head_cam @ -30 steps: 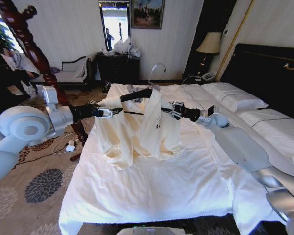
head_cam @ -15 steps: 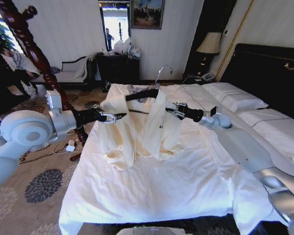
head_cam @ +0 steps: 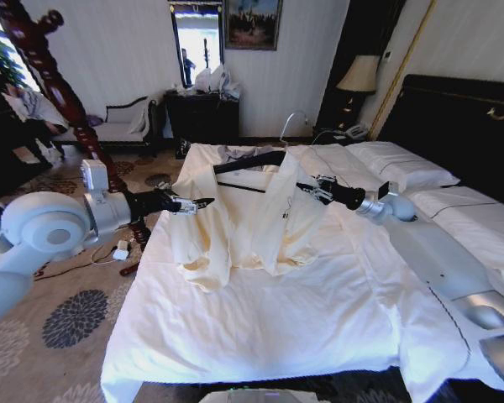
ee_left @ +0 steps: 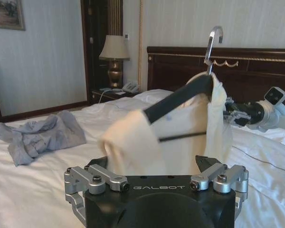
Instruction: Pick up the clothes from the bed and hang them on the clothes hanger.
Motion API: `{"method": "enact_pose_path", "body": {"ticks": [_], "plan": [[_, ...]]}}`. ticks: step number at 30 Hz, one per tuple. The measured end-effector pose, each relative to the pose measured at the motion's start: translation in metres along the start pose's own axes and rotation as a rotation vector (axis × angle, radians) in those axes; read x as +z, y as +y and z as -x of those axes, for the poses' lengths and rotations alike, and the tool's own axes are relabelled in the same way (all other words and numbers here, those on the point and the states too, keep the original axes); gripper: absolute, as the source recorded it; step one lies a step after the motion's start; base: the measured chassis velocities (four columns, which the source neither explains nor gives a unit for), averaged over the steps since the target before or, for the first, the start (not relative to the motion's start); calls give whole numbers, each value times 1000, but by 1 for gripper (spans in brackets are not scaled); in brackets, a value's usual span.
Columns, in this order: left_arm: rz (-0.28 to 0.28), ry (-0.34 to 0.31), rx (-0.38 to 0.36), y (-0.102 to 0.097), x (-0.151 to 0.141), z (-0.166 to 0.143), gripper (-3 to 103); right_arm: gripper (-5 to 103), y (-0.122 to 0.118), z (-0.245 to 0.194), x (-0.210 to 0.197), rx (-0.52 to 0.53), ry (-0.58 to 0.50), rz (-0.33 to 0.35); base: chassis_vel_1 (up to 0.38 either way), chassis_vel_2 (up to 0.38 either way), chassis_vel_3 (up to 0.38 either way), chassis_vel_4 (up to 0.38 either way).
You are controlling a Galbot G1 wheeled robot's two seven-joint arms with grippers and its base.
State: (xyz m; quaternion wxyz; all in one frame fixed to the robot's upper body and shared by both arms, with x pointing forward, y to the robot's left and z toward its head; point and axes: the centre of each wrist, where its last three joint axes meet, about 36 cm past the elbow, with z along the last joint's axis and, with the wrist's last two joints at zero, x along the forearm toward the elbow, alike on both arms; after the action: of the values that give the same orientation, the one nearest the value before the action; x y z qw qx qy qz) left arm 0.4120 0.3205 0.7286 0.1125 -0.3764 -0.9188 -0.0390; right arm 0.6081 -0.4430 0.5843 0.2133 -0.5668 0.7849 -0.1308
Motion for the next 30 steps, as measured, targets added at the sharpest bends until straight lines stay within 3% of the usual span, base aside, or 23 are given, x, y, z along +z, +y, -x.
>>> {"method": "enact_pose_path", "body": {"ticks": [18,20,22,26,30], "plan": [[-26,-32,-8,8,8,10,101,22,7,21,-1,-50,-17,-39,0,0,0,0],[-36,-36,4,8,9,12,92,21,7,21,-1,-50,-17,-40,0,0,0,0],[-39,-37,6,8,9,12,92,21,7,21,-1,-49,-17,-40,0,0,0,0],[-55,-53,20,4,9,11,70,21,4,18,0,-34,-10,-41,0,0,0,0],[-58,-59,26,1,10,12,59,21,4,17,-1,-28,-8,-44,0,0,0,0]]}}
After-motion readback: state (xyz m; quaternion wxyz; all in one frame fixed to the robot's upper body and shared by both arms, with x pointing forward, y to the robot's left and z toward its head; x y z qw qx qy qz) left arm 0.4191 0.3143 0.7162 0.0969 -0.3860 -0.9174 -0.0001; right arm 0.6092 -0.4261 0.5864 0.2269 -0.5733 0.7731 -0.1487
